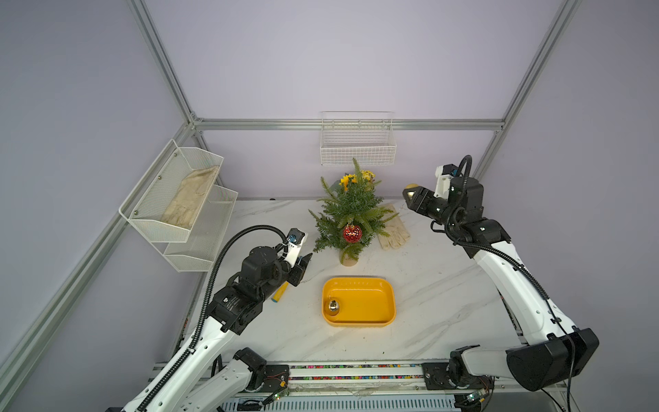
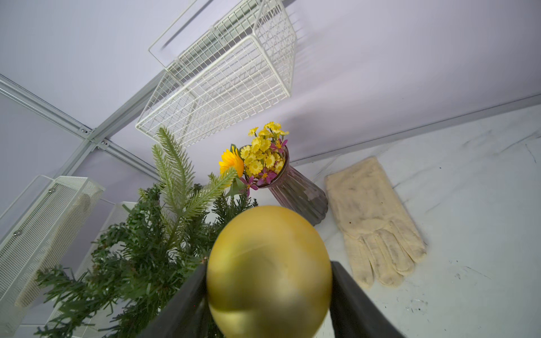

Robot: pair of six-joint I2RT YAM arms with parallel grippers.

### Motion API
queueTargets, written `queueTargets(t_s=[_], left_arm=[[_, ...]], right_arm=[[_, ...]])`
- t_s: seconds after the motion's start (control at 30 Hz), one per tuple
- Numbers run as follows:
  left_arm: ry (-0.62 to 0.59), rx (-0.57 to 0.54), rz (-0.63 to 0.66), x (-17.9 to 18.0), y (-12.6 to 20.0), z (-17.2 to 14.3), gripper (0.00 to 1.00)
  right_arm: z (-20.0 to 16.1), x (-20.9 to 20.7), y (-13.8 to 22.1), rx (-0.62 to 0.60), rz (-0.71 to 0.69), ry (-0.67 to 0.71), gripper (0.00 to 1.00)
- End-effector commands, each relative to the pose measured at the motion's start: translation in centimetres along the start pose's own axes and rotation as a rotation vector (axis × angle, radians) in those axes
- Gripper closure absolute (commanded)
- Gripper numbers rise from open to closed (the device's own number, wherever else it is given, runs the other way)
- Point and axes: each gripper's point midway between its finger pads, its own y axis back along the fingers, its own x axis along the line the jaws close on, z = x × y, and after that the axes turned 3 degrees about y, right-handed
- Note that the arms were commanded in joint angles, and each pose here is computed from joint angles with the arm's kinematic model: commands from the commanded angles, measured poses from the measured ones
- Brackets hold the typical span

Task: Decorate the small christmas tree with ornaments
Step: Hang an ornament on the christmas tree.

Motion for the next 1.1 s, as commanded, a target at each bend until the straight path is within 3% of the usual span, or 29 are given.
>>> queueTargets(t_s=[0.0, 0.17, 0.63, 1.07], left_arm=[[-0.023, -0.005, 0.008, 0.1, -0.5, -0.7, 0.47], [-0.022, -0.006, 0.012, 0.3, -0.3, -0.8, 0.47], [-0.019, -0.014, 0.011, 0.3, -0.1, -0.6, 0.47], [-0.017, -0.015, 0.009, 0.2, -0.1, -0.6, 0.47]], right_arm=[[2.1, 1.9, 0.3, -0.05, 0.093, 0.009, 0.38], [0.8, 1.6, -1.3, -0.002, 0.114, -0.015, 0.39], [-1.6, 0.4, -1.5, 0.047, 0.102, -0.04, 0.39], [-1.8, 1.5, 0.2, 0.049, 0.154, -0.051, 0.4]])
